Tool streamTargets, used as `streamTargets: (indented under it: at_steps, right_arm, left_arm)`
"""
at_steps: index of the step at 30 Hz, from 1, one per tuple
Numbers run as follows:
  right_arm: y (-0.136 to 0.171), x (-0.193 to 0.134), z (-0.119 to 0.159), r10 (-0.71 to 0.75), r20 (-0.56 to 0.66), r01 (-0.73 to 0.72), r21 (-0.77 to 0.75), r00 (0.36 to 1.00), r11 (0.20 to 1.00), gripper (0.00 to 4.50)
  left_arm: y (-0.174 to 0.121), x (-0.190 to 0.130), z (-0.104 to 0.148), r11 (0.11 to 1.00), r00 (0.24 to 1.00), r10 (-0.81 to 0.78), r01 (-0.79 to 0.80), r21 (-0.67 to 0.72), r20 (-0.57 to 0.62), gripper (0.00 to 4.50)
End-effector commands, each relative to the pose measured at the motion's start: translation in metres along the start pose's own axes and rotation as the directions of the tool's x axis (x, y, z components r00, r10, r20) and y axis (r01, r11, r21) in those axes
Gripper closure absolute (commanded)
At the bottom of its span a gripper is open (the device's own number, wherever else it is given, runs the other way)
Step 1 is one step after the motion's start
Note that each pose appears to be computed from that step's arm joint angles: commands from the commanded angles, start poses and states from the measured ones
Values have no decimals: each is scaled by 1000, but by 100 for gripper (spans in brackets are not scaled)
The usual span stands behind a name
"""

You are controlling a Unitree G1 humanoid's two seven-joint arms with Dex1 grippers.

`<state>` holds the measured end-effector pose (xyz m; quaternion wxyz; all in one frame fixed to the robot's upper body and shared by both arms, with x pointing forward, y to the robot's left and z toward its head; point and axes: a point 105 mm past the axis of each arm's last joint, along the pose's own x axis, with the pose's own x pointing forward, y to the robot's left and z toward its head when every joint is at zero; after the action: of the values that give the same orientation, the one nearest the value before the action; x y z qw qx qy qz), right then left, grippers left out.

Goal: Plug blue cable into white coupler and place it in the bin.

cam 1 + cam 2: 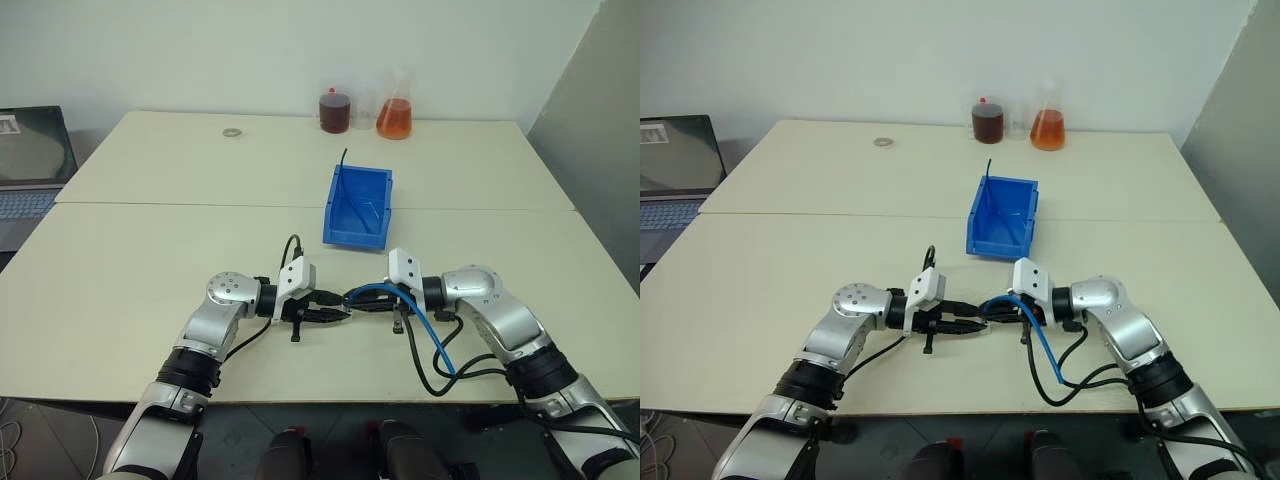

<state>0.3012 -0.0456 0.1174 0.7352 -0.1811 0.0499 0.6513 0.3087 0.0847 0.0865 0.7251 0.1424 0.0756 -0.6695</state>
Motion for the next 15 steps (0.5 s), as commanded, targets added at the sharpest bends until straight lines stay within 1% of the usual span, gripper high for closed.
streamTargets:
  at_steps: [1,15]
  right_arm:
    - [-3,-2,-6,-6,-41,6,-7,999,1000,439]
    - [1,-1,-10,61,-87,-62,-7,994,998,439]
  left_arm:
    - [-2,3,13,999,999,-13,12,44,33,373]
    - [0,1,13,999,999,1,-3,45,32,373]
